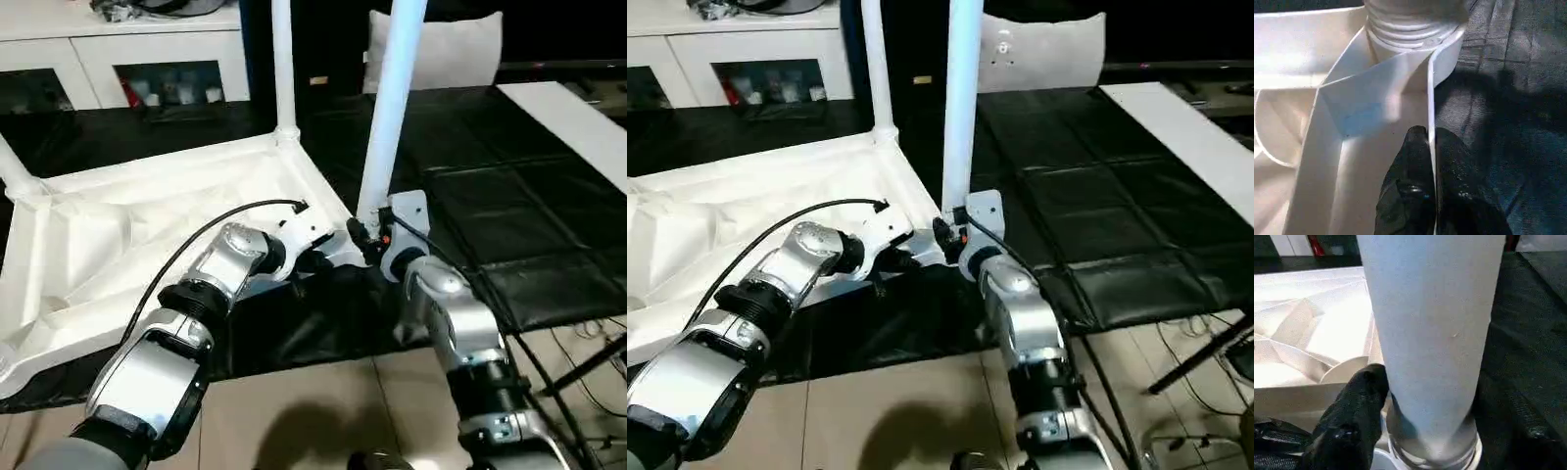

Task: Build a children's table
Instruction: Rotate leg to tighten

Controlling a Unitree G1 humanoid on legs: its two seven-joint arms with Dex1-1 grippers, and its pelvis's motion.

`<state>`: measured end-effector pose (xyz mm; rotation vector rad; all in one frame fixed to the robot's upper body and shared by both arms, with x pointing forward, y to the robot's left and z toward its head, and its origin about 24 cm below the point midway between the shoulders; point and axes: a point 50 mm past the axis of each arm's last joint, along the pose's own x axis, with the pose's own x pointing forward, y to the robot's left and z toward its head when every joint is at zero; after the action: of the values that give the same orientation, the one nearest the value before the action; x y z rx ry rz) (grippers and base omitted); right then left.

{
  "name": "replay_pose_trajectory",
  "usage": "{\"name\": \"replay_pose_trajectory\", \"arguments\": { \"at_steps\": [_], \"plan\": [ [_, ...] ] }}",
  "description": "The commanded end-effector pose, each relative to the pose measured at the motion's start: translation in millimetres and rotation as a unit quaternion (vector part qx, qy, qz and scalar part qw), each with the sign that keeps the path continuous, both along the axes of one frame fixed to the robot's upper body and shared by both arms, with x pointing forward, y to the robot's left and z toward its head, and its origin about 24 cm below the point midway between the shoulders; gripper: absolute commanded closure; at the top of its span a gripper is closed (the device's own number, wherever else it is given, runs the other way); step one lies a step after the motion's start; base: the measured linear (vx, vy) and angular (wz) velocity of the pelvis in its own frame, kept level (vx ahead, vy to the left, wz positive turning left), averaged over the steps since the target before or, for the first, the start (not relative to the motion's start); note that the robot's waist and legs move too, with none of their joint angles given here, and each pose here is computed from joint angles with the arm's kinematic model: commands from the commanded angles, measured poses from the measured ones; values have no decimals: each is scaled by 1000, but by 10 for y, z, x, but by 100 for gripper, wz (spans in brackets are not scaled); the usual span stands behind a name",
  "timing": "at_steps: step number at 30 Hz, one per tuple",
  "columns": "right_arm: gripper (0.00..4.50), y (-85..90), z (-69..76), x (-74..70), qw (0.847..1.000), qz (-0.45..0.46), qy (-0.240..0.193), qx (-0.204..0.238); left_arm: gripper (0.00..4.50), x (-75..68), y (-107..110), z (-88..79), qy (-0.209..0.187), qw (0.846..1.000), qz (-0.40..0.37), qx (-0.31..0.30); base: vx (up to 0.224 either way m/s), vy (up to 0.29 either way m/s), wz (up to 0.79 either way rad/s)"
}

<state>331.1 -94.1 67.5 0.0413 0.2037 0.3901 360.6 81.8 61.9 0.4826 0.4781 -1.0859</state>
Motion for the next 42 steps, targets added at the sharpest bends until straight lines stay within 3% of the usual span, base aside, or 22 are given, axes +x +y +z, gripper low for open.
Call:
{"name": "replay_pose_trajectory", "arguments": {
  "at_steps": [1, 4, 6, 8, 10, 14, 15, 19, 22, 27, 39, 42],
  "plan": [
    [148, 178, 110, -65, 997, 62, -25, 31, 450, -20, -182, 136, -36, 997, -57, -37, 0, 0, 0],
    [123, 3, 105, -122, 997, 73, -36, 17, 450, -77, -113, 109, -36, 994, -100, -36, 0, 0, 0],
    [103, -164, 82, -206, 993, 107, -47, -31, 450, -137, -39, 81, -39, 989, -137, -31, 0, 0, 0],
    [86, -214, 80, -227, 992, 113, -47, -33, 450, -140, -20, 79, -38, 989, -138, -31, 0, 0, 0],
    [70, -396, 78, -318, 988, 146, -32, -34, 450, -119, 70, 97, -40, 990, -131, -30, 0, 0, 0],
    [34, -574, 109, -420, 981, 189, -32, -30, 450, -124, 174, 85, -29, 990, -139, -23, 0, 0, 0],
    [20, -624, 110, -458, 976, 210, -35, -50, 450, -134, 202, 76, -21, 989, -145, -25, 0, 0, 0],
    [1, -663, 88, -510, 970, 239, -13, -51, 450, -132, 231, 70, -12, 990, -135, -35, 0, 0, 0],
    [0, -677, 82, -519, 969, 243, -14, -50, 395, -127, 257, 56, -8, 991, -124, -44, 0, 0, 0],
    [0, -680, 67, -536, 965, 254, -13, -56, 363, -134, 320, 8, -6, 993, -109, -46, 0, 0, 0],
    [0, -669, 81, -539, 963, 261, -19, -58, 363, -136, 370, -85, 10, 994, -107, -3, 0, 0, 0],
    [0, -653, 91, -543, 963, 265, -21, -55, 363, -116, 338, -68, 11, 995, -92, -29, 0, 0, 0]
  ]
}}
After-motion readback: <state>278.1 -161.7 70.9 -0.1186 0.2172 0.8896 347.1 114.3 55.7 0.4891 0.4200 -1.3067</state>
